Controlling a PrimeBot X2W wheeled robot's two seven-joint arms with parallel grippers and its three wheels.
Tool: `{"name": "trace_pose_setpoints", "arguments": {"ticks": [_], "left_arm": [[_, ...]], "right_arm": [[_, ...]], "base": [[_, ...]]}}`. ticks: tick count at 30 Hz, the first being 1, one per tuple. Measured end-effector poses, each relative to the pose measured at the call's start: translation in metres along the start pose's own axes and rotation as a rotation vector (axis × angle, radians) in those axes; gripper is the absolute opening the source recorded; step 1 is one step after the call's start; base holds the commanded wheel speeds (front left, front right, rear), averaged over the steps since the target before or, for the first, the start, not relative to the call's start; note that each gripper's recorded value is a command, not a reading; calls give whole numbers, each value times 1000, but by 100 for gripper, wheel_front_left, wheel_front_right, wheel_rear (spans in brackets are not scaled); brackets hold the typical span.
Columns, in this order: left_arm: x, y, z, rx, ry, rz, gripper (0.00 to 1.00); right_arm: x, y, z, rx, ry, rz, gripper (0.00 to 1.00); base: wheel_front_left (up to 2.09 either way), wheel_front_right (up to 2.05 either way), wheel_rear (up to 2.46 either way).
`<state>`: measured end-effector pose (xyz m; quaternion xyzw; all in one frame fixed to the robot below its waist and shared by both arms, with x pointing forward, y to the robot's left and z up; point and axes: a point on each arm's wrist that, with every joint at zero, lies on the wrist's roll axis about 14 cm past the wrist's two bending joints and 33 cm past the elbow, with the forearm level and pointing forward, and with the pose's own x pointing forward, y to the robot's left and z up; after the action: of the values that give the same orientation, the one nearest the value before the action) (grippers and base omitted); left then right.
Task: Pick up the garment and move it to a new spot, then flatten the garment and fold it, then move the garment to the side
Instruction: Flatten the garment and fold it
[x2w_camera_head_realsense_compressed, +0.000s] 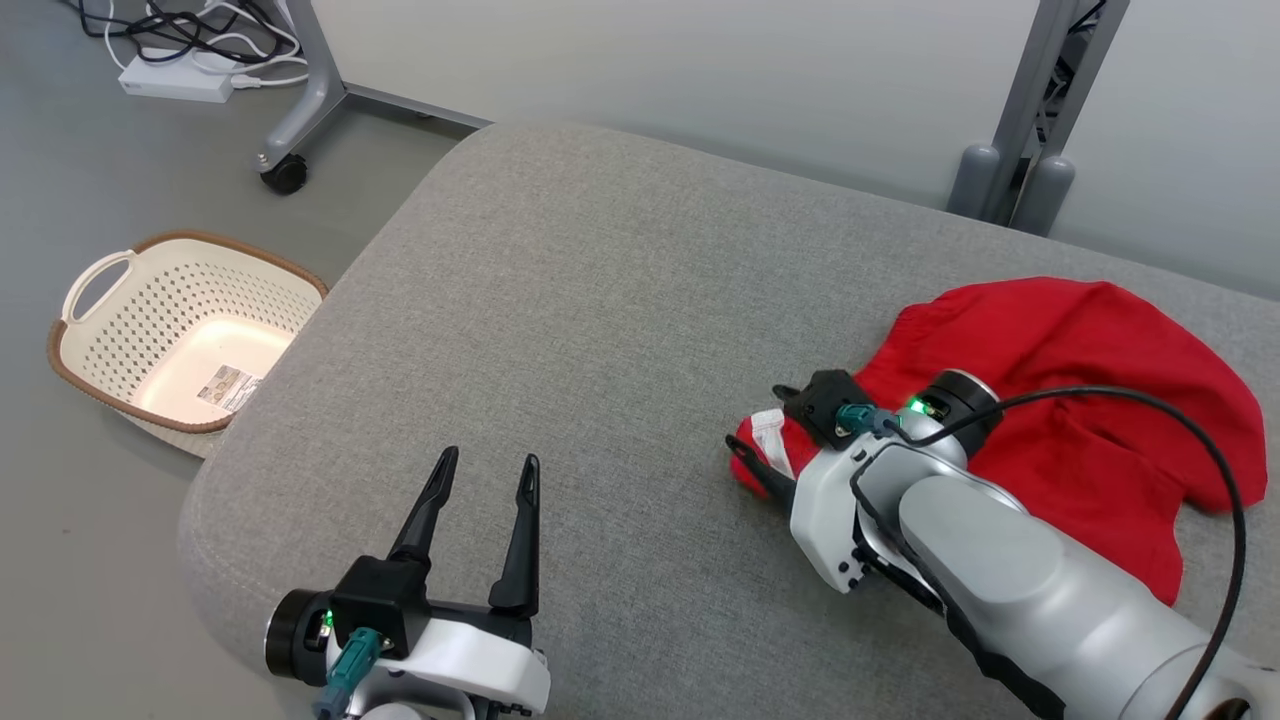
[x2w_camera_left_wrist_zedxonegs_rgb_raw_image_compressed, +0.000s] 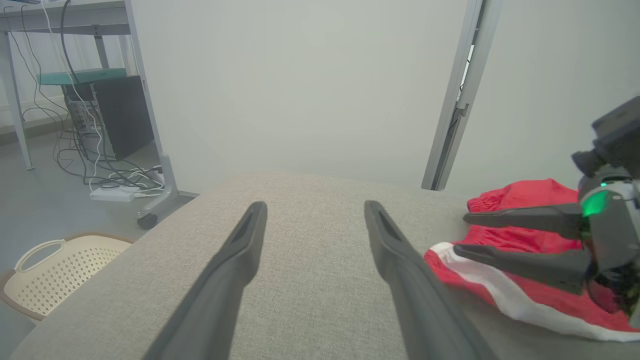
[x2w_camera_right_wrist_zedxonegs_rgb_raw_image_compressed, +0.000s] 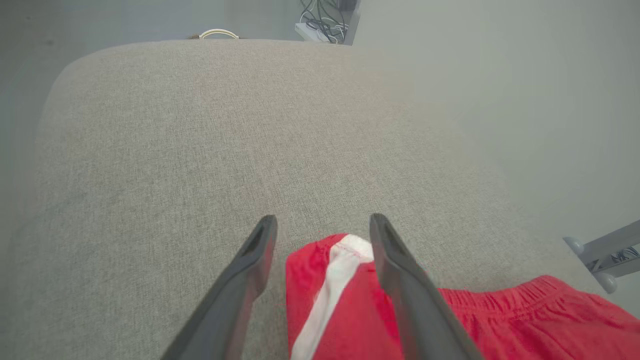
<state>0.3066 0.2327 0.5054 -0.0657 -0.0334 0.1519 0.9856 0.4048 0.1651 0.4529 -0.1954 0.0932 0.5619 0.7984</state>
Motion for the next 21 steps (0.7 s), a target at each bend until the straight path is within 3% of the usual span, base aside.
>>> {"name": "trace_pose_setpoints", "arguments": {"ticks": [5,8,15,18,21], "left_arm": [[3,-4,2,3,-8,-16,100],[7,-11,5,4,-21,-46,100],[17,-32,12,7,-52,-119,100],[23,-41,16,6,-67,-146,100],[30,-50,19,7,-79,-170,100]], "right_arm": [[-7,-7,10,5,-30,-20,100],[-21,-28,25,18,-84,-83,100],[-79,-99,30,98,-157,-311,100],[-120,-136,36,137,-229,-440,100],[-165,-159,19,177,-263,-568,100]], "base": [[0,0,0],[0,0,0],[0,0,0],[0,0,0],[0,0,0]]}}
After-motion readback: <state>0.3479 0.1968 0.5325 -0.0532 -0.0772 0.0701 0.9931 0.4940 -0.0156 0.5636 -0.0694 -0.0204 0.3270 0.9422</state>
